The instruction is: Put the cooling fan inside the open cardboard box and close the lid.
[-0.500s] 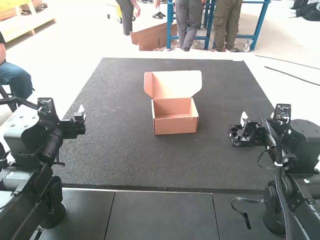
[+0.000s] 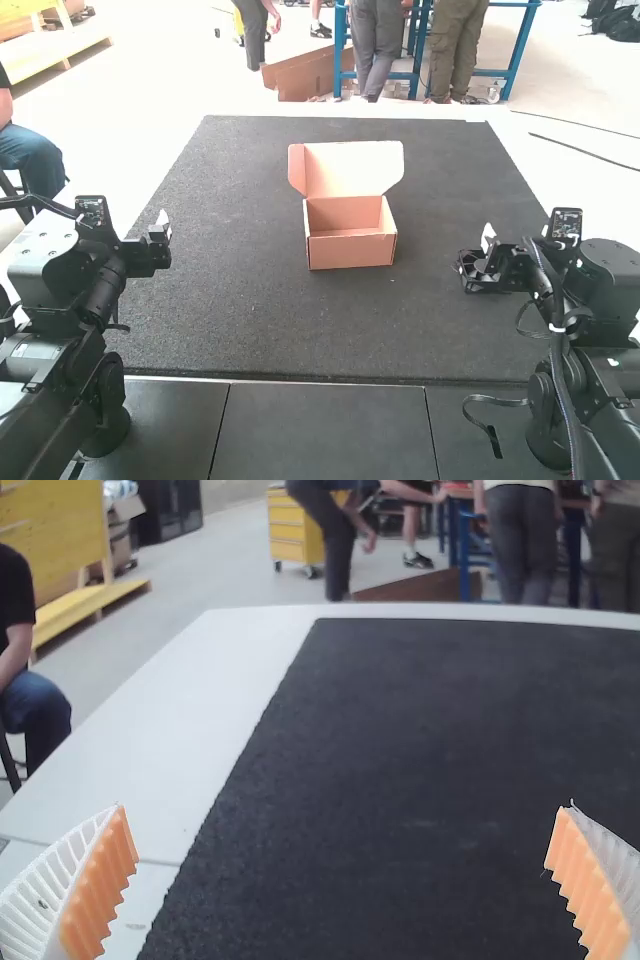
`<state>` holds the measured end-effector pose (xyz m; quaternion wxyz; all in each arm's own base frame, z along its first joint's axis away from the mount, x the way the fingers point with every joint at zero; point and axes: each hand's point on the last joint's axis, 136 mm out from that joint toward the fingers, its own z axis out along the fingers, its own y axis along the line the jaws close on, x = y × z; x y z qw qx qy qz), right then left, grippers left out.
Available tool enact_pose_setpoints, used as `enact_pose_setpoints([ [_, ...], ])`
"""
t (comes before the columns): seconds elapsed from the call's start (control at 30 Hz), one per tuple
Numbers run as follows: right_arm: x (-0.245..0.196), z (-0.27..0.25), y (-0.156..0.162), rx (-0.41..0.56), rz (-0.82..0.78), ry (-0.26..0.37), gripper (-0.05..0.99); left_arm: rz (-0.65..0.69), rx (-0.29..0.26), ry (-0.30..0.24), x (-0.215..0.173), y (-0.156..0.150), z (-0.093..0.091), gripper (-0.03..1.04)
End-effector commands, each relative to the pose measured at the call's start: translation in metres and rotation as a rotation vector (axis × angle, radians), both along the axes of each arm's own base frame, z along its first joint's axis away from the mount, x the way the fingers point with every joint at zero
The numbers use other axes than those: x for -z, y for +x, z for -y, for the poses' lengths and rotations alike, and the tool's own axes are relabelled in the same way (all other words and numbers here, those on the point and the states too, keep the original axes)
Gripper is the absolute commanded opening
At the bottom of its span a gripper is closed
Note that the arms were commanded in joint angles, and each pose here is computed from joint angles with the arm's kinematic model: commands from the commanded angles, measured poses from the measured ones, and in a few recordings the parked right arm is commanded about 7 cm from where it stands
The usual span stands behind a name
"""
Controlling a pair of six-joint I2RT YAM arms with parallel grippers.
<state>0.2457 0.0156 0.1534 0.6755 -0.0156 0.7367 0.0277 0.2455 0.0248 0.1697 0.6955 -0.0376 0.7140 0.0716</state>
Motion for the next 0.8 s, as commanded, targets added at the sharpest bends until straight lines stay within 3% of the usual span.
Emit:
enact_pose_setpoints([
  [0.0, -0.005, 0.003, 0.0, 0.01, 0.022, 0.021, 0.91, 0.027, 0.011, -0.008, -0.004, 0.0, 0.002, 0.97],
  [0.13, -0.022, 0.002, 0.001, 0.009, 0.091, 0.028, 0.91, 0.067, 0.01, -0.002, -0.014, -0.001, 0.002, 0.97],
  [0.27, -0.061, 0.004, -0.003, 0.013, 0.251, 0.047, 0.91, 0.173, 0.012, 0.024, -0.041, -0.003, 0.002, 0.97],
  [0.4, -0.084, 0.004, -0.007, 0.013, 0.302, 0.058, 0.91, 0.287, 0.035, 0.025, -0.07, -0.009, 0.006, 0.97],
  [0.57, -0.106, 0.005, -0.002, 0.02, 0.274, 0.056, 0.91, 0.314, 0.045, 0.026, -0.096, -0.013, 0.008, 0.97],
  [0.77, -0.121, 0.013, 0.039, 0.084, 0.081, 0.092, 0.91, 0.22, 0.03, 0.024, -0.118, 0.003, 0.006, 0.97],
])
